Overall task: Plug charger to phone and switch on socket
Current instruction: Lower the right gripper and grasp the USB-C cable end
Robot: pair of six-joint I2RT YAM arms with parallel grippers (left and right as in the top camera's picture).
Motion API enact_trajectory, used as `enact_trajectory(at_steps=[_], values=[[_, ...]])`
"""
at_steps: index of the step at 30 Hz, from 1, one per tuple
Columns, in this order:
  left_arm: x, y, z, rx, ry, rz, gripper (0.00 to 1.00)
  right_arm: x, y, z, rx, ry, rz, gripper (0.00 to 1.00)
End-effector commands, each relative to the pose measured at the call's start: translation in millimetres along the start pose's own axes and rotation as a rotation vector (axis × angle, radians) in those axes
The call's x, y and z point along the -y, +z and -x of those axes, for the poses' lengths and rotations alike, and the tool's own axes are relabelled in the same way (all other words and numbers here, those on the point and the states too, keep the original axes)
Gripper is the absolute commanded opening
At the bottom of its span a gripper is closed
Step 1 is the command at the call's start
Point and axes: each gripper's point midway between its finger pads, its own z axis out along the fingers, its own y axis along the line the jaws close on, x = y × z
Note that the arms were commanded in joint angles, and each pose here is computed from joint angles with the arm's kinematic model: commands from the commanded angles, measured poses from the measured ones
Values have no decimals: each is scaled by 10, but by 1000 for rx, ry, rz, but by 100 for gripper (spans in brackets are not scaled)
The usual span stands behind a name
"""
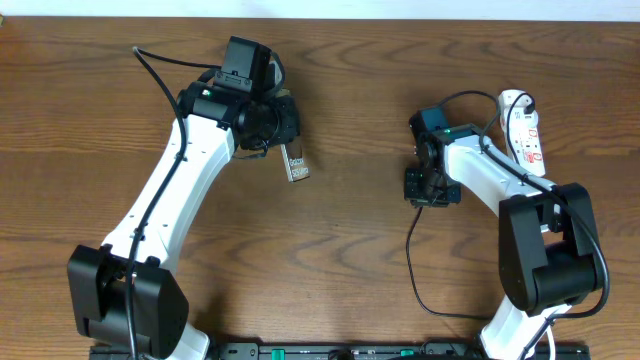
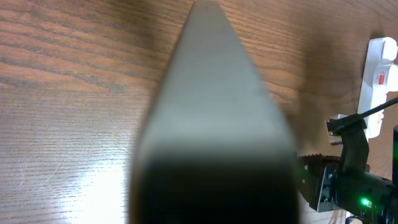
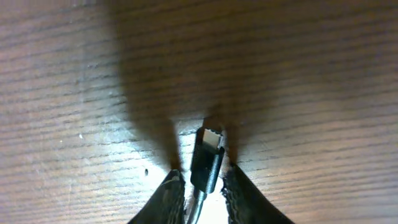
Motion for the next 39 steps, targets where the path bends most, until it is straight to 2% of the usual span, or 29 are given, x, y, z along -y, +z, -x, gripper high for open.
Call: enact_trajectory(at_steps=[1,8,12,17,22,31,39], values=[[12,-8,27,7,12,-1,8,60,140,-91,-36,90,-28,19],[12,-8,27,7,27,-1,8,39,166,-128,-47,92,-14,9],[12,-8,26,7,26,-1,8,21,165,-130,-50,92,-4,8],[12,-8,26,7,26,-1,7,21,164,-151,-59,92,-3,15],[12,-8,26,7,26,-1,8,42,160,-213,-84,92,-12,15],[12,-8,26,7,26,-1,7,42,159,-213,-84,92,-12,2],[8,-26,7,2,20,2,8,38,101,-118,-79,11,41,1]])
